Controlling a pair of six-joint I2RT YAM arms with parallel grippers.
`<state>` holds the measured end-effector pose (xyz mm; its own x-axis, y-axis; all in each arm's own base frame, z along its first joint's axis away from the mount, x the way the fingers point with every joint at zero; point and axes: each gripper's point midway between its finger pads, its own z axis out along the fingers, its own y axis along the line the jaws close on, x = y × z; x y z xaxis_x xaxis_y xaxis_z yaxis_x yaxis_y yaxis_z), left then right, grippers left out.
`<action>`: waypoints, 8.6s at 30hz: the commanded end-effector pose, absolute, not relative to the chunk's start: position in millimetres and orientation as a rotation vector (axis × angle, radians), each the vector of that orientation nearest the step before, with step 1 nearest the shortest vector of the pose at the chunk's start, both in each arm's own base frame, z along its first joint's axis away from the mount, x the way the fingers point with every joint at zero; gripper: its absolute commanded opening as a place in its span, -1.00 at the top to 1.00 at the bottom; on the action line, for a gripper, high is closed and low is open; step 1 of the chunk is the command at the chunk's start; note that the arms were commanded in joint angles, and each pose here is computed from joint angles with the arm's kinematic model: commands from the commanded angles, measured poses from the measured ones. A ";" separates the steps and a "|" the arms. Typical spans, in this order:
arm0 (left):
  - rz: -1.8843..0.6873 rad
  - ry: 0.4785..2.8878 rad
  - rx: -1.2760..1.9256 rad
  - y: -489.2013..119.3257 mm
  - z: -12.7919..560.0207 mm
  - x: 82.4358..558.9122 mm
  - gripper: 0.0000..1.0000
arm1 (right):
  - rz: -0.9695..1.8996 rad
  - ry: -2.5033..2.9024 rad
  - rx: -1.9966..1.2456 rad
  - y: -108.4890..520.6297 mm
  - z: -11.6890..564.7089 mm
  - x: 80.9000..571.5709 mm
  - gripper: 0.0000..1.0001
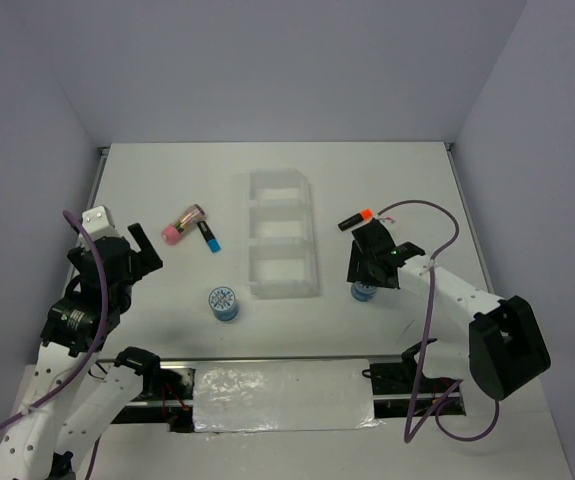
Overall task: Sort the stationery into containers
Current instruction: Pick up the stationery from the center of the board, then place the stationery in the storage box, then pick up the stationery from the center of the board, then place the stationery in the storage box, then pick up the pen from the center of the board.
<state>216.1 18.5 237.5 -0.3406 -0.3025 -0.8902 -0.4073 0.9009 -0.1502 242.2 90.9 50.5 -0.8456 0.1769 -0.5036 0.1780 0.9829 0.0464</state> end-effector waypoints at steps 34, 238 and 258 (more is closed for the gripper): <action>0.072 1.889 -0.493 15.4 255.5 220.4 -0.99 | 0.170 2.389 -0.206 318.2 192.8 286.0 0.60; 0.147 1.853 -0.592 33.8 258.1 211.4 -0.99 | 0.157 2.426 -0.168 278.4 144.6 296.8 -0.96; 0.146 1.858 -0.583 32.8 257.5 212.1 -0.99 | -0.127 2.442 0.618 47.3 96.7 383.8 -0.23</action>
<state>205.6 33.0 244.8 -0.2901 -0.3239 -0.9005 -0.4702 0.8678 -0.1606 369.7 64.5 113.5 -0.7182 0.3486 -0.6022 0.4090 0.9117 0.0400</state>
